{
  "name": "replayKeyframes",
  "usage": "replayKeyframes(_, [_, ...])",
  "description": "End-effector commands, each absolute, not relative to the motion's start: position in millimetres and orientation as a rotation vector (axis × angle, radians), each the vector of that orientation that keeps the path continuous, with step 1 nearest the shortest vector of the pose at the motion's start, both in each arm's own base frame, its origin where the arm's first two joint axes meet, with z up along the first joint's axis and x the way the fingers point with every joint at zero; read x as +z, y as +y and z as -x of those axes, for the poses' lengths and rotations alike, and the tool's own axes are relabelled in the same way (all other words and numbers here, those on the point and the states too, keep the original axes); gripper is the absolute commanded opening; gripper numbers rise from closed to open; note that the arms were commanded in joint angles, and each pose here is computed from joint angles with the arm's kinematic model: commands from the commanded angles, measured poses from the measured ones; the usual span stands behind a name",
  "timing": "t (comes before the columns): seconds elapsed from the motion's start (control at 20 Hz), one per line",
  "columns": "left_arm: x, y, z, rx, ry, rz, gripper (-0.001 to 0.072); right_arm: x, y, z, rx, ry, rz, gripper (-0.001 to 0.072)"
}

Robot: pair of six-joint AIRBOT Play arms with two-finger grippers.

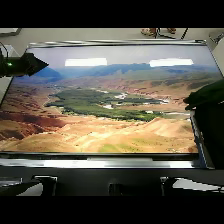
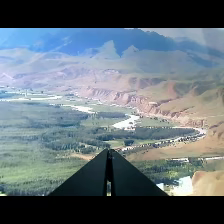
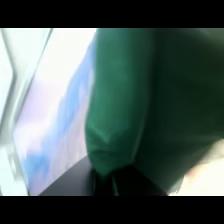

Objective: Fold the clothes and pants, and hang the long-sleeved shirts on hangers.

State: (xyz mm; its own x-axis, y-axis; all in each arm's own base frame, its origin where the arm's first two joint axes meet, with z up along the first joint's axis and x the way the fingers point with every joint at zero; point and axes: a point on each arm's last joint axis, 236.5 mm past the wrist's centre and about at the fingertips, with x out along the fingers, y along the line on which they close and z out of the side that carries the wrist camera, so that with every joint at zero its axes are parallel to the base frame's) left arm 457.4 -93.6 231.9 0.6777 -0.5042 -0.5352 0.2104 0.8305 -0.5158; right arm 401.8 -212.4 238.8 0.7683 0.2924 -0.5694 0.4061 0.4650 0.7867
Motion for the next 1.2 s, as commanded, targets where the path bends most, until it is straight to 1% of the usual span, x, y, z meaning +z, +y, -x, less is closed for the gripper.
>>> replayKeyframes(0.0, [232, -94, -457, -0.42, 0.719, 0.428, 0.0024, 256, -264, -354, -0.284, 0.637, -1.173, 0.0052])
replayKeyframes(0.1, [232, -94, -457, -0.42, 0.719, 0.428, 0.0024, 255, -272, -327, -0.362, 0.651, -1.178, 0.0052])
replayKeyframes(0.25, [232, -94, -457, -0.421, 0.718, 0.425, 0.0024, 226, -264, -277, -0.489, 0.855, -1.163, 0.0053])
replayKeyframes(0.4, [232, -94, -457, -0.421, 0.718, 0.425, 0.0024, 209, -274, -247, -0.657, 0.911, -1.128, 0.0053])
replayKeyframes(0.5, [232, -94, -457, -0.422, 0.719, 0.425, 0.0024, 191, -275, -228, -0.727, 0.969, -1.122, 0.0053])
replayKeyframes(0.6, [232, -96, -457, -0.427, 0.72, 0.423, 0.0024, 161, -270, -200, -0.808, 1.076, -1.11, 0.0053])
replayKeyframes(0.8, [232, -100, -456, -0.435, 0.723, 0.42, 0.0024, 92, -254, -131, -0.954, 1.356, -1.056, 0.0054])
replayKeyframes(0.9, [232, -101, -455, -0.437, 0.727, 0.42, 0.0024, 69, -256, -118, -0.997, 1.408, -1.042, 0.0054])
replayKeyframes(1.1, [230, -102, -453, -0.442, 0.738, 0.417, 0.0024, 48, -256, -118, -0.995, 1.413, -1.044, 0.0054])
replayKeyframes(1.15, [230, -102, -453, -0.442, 0.739, 0.418, 0.0025, 48, -258, -117, -1.002, 1.414, -1.036, 0.0064])
